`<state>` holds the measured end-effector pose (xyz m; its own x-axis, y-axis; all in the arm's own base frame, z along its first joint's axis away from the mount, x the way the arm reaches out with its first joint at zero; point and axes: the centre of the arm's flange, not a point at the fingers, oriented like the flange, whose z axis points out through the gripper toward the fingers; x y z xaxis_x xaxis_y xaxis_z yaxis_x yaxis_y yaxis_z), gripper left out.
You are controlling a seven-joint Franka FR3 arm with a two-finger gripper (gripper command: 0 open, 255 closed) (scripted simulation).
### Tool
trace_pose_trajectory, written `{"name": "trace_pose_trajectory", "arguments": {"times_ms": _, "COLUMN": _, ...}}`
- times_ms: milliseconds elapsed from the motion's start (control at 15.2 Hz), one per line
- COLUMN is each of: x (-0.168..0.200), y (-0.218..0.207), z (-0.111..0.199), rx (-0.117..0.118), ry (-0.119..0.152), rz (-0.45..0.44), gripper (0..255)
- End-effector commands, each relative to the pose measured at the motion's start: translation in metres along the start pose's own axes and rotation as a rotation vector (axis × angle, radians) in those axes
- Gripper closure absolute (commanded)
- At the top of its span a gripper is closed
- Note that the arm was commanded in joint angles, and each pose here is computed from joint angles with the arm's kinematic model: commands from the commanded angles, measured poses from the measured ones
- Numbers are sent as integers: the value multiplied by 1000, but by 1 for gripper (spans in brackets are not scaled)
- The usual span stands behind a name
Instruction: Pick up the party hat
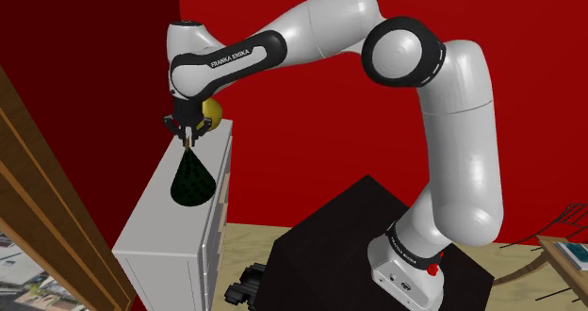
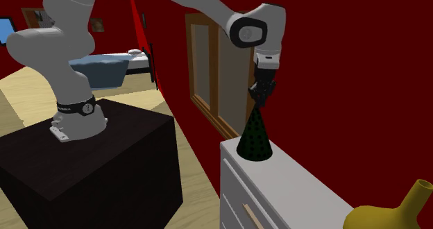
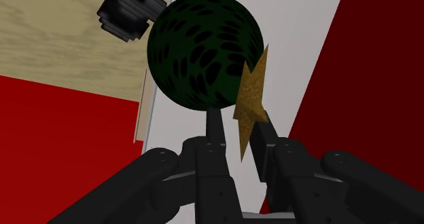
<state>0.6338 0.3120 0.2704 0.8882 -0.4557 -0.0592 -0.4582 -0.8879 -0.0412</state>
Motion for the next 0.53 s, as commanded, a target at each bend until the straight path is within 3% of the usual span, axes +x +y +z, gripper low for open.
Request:
{"name": "trace_pose_trajectory", "arguments": {"times_ms": 0, "x": -1, "y": -1, "z": -10, "rx": 1, "ry": 1, "rz": 0, "gripper": 255}}
{"name": "trace_pose_trajectory", "arguments": {"times_ms": 462, "x": -2, "y": -2, "z": -37, "rx": 1, "ry": 1, "rz": 0, "gripper": 255}}
